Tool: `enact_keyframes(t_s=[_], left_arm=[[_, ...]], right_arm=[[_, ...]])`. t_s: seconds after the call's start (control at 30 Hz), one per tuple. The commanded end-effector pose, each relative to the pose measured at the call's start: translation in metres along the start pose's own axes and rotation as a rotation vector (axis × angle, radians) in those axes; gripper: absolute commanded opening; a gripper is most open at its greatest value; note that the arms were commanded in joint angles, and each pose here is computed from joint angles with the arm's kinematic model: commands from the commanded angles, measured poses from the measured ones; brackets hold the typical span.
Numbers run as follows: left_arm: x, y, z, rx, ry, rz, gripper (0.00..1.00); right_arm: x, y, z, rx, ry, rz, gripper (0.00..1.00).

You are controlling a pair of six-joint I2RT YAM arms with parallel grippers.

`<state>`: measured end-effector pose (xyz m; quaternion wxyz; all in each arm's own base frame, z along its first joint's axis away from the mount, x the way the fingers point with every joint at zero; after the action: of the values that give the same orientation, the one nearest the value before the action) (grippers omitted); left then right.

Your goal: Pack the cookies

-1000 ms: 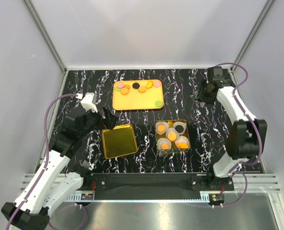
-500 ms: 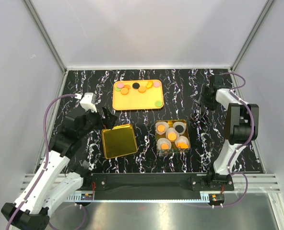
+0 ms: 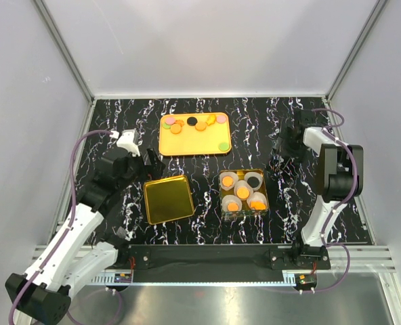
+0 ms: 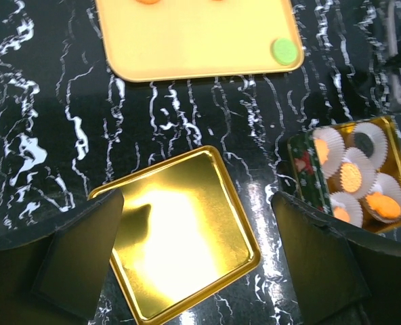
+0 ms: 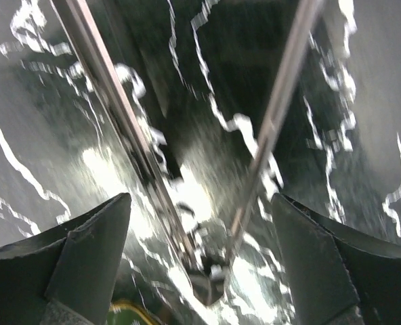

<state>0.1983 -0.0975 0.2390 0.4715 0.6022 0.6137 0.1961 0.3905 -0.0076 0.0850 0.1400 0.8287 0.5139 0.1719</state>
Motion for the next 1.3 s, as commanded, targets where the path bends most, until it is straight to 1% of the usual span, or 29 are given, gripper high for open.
enact_keyframes(t_s=[0.0,0.03,0.07,0.13,0.17,0.2,0.23,0.27,0.3,0.33,0.37,0.4,0.43,0.5,0.53,0.57,0.7,0.83,0.97,1.0,1.1,1.13,1.2,1.23,1.27], left_arm=[[0.009,0.005,0.005,-0.028,0.09,-0.025,0.99],[0.011,0.001,0.008,-0.005,0.115,-0.04,0.99],[0.015,-0.001,0.01,0.001,0.148,-0.049,0.99],[0.02,-0.008,0.015,0.044,0.205,-0.08,0.98],[0.024,-0.011,0.017,0.057,0.238,-0.093,0.98],[0.028,-0.019,0.022,0.088,0.271,-0.131,0.94],[0.033,-0.024,0.025,0.099,0.3,-0.154,0.93],[0.036,-0.029,0.027,0.112,0.314,-0.176,0.91],[0.041,-0.039,0.032,0.135,0.339,-0.212,0.88],[0.044,-0.044,0.034,0.14,0.358,-0.227,0.87],[0.048,-0.055,0.036,0.162,0.379,-0.239,0.86],[0.05,-0.06,0.039,0.162,0.391,-0.271,0.86],[0.053,-0.065,0.04,0.166,0.409,-0.285,0.83],[0.058,-0.081,0.043,0.178,0.43,-0.326,0.82],[0.06,-0.086,0.043,0.182,0.439,-0.338,0.8],[0.064,-0.097,0.043,0.2,0.455,-0.346,0.78],[0.072,-0.118,0.043,0.202,0.483,-0.401,0.75],[0.075,-0.131,0.043,0.197,0.464,-0.422,0.72],[0.075,-0.138,0.05,0.189,0.422,-0.42,0.62],[0.075,-0.14,0.052,0.191,0.417,-0.415,0.56],[0.074,-0.144,0.055,0.194,0.385,-0.418,0.45],[0.073,-0.144,0.056,0.195,0.376,-0.42,0.35],[0.072,-0.145,0.058,0.207,0.367,-0.412,0.27],[0.071,-0.145,0.058,0.212,0.359,-0.412,0.19],[0.07,-0.143,0.06,0.212,0.353,-0.41,0.12]], right_arm=[[0.001,-0.002,-0.035,-0.04,0.028,0.01,0.92],[0.001,-0.003,-0.042,-0.053,0.033,0.006,0.92],[0.002,0.001,-0.061,-0.103,0.047,0.007,0.92],[0.003,-0.01,-0.076,-0.119,0.066,-0.009,0.92],[0.008,-0.01,-0.096,-0.166,0.098,-0.022,0.92],[0.02,-0.022,-0.103,-0.167,0.123,-0.061,0.91],[0.029,-0.026,-0.12,-0.207,0.152,-0.083,0.91],[0.039,-0.032,-0.127,-0.218,0.169,-0.109,0.91],[0.057,-0.043,-0.136,-0.224,0.207,-0.157,0.89],[0.066,-0.047,-0.146,-0.237,0.242,-0.175,0.89],[0.075,-0.052,-0.151,-0.237,0.276,-0.188,0.88],[0.084,-0.057,-0.155,-0.238,0.305,-0.208,0.88],[0.097,-0.068,-0.161,-0.232,0.345,-0.247,0.87],[0.112,-0.079,-0.167,-0.222,0.39,-0.281,0.86],[0.118,-0.084,-0.168,-0.217,0.404,-0.3,0.85],[0.131,-0.097,-0.173,-0.207,0.435,-0.344,0.85],[0.154,-0.125,-0.182,-0.18,0.485,-0.435,0.85],[0.169,-0.144,-0.184,-0.153,0.526,-0.48,0.84],[0.178,-0.158,-0.19,-0.137,0.562,-0.511,0.84],[0.179,-0.161,-0.19,-0.127,0.571,-0.516,0.84],[0.186,-0.168,-0.191,-0.101,0.61,-0.535,0.84],[0.19,-0.172,-0.191,-0.085,0.625,-0.548,0.84],[0.196,-0.175,-0.191,-0.075,0.635,-0.565,0.84],[0.199,-0.18,-0.188,-0.051,0.64,-0.581,0.84],[0.205,-0.179,-0.191,-0.051,0.658,-0.588,0.84]])
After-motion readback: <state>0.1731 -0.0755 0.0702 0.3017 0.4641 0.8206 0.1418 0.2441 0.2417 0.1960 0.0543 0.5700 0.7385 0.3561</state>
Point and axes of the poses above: each gripper's point midway between its finger pads, its own z axis out along the fingers, its own x axis along the line the jaws close on, y = z × x, the point moved 7 cm from there along -z, back along the fingers, and after that the axes turned 1 degree about -z, right-handed, at the moved point
